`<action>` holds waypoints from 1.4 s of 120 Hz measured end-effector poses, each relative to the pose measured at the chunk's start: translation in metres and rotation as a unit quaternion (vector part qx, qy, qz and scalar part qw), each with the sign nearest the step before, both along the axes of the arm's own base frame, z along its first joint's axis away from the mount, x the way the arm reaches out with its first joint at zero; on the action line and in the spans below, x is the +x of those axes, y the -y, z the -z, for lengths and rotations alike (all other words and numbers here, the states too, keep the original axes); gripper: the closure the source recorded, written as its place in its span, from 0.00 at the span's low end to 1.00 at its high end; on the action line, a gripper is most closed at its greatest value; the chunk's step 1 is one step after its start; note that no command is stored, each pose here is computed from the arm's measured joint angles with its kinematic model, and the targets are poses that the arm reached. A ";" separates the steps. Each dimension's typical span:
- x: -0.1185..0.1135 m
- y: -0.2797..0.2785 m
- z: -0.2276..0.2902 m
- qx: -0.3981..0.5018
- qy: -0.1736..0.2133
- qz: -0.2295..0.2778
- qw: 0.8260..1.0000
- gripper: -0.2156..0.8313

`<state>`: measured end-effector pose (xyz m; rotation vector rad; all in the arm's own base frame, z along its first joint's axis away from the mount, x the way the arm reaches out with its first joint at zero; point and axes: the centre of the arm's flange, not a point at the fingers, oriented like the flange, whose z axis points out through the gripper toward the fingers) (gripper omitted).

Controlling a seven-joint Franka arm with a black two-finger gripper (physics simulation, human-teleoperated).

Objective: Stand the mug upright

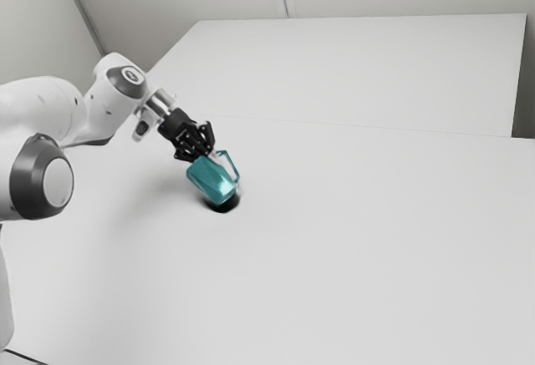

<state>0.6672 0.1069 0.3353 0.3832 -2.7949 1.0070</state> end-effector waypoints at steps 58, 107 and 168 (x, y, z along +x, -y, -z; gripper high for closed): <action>-0.063 0.107 -0.070 0.302 0.136 0.203 0.921 0.96; -0.104 0.128 -0.059 0.343 0.169 0.249 0.890 0.96; -0.122 0.130 -0.022 0.329 0.108 0.275 0.897 0.96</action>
